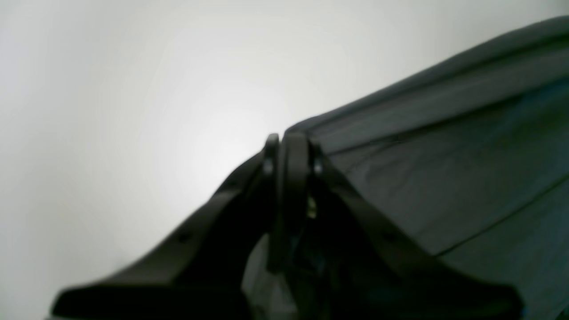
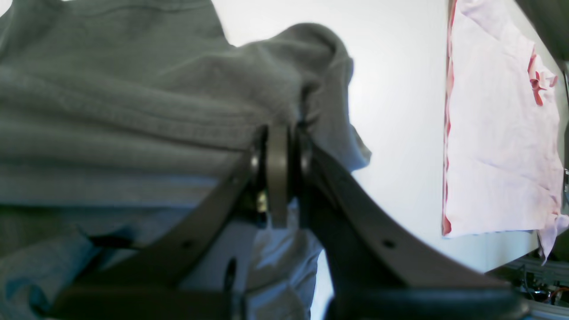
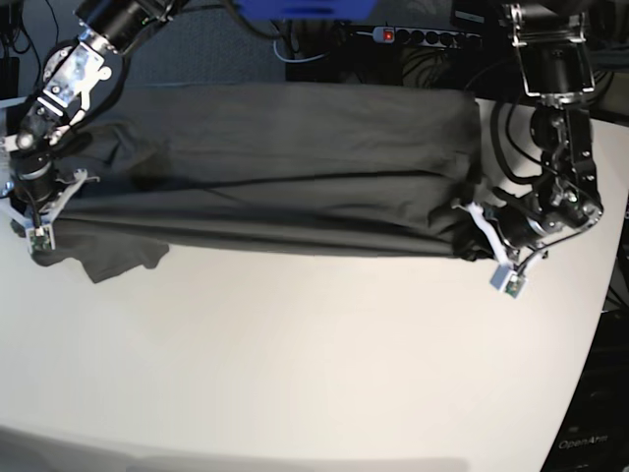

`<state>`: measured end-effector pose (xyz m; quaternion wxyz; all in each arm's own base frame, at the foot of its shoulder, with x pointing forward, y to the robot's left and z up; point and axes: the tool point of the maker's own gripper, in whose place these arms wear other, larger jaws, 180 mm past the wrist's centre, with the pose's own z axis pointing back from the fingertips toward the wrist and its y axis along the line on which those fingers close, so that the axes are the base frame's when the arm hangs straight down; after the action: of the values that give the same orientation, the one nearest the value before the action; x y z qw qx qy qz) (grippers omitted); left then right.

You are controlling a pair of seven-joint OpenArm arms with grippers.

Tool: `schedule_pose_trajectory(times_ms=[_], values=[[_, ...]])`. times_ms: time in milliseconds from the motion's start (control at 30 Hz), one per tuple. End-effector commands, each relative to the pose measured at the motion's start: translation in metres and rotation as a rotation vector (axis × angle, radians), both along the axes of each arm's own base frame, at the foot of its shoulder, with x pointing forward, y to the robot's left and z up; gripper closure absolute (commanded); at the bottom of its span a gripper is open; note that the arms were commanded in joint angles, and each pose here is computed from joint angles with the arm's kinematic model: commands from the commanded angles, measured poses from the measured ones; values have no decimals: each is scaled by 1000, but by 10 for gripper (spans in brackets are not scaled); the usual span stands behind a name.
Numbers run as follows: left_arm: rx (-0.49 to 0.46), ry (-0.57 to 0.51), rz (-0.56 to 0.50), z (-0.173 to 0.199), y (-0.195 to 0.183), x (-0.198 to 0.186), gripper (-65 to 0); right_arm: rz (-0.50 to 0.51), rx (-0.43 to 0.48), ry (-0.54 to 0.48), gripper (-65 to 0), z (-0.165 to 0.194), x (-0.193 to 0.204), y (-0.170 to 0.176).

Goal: Fold the T-shirt properly
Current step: 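Lift the pinched edge with both grippers and fold it over the shirt body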

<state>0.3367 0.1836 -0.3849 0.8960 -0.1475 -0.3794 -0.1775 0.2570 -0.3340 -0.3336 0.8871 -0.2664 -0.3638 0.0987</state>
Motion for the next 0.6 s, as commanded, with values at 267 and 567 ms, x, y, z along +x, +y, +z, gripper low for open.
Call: schedule_pose_trajectory(times_ms=[267, 567], values=[[35, -17, 10, 12, 15, 6, -25, -42, -45, -61, -7, 23, -3, -13], [107, 7, 12, 13, 40, 2, -25, -46, -46, -36, -7, 17, -13, -13]])
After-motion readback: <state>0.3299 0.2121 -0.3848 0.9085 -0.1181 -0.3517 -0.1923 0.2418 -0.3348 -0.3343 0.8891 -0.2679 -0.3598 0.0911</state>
